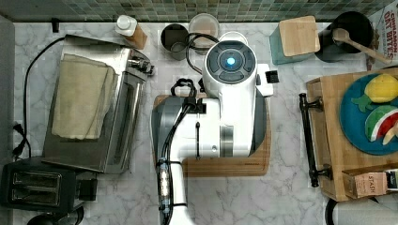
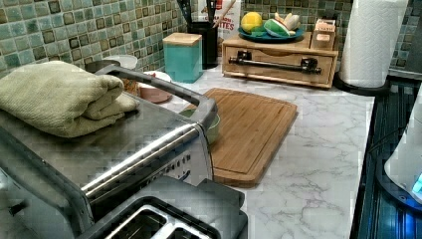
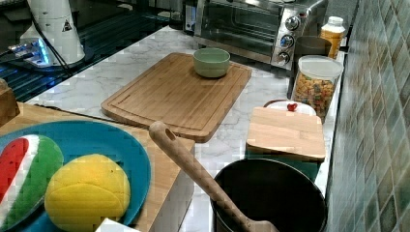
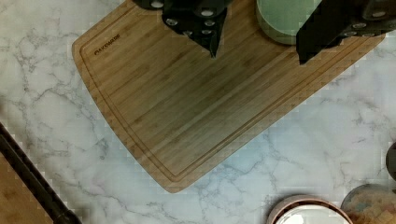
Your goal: Open the drawer.
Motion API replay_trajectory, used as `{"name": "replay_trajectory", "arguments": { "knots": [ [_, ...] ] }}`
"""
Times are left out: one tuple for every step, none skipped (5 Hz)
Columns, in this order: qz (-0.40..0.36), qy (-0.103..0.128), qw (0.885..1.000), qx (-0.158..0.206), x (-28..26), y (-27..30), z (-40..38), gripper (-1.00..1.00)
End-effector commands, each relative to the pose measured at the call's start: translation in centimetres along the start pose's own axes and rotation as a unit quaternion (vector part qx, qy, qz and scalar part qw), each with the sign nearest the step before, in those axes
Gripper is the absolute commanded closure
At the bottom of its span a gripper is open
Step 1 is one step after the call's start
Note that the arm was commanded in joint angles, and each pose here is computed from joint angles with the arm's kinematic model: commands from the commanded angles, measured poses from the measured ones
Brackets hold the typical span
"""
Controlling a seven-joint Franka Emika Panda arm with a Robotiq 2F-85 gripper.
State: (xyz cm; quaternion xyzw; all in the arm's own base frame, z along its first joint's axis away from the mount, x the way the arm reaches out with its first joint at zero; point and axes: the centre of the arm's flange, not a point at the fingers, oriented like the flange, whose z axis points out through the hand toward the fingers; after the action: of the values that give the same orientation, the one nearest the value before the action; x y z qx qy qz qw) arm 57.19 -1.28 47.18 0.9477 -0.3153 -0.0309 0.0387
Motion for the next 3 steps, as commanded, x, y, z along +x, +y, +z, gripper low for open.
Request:
{"name": "replay_trajectory", "arguments": {
  "knots": [
    [0.000,-0.001,1.000,-0.004,0.0,0.1,0.4,-1.00],
    [-0.053,-0.010,0.998,-0.012,-0.9,1.7,0.8,-1.00],
    [-0.165,0.027,0.986,-0.015,-1.9,5.5,2.3,-1.00]
  ]
}}
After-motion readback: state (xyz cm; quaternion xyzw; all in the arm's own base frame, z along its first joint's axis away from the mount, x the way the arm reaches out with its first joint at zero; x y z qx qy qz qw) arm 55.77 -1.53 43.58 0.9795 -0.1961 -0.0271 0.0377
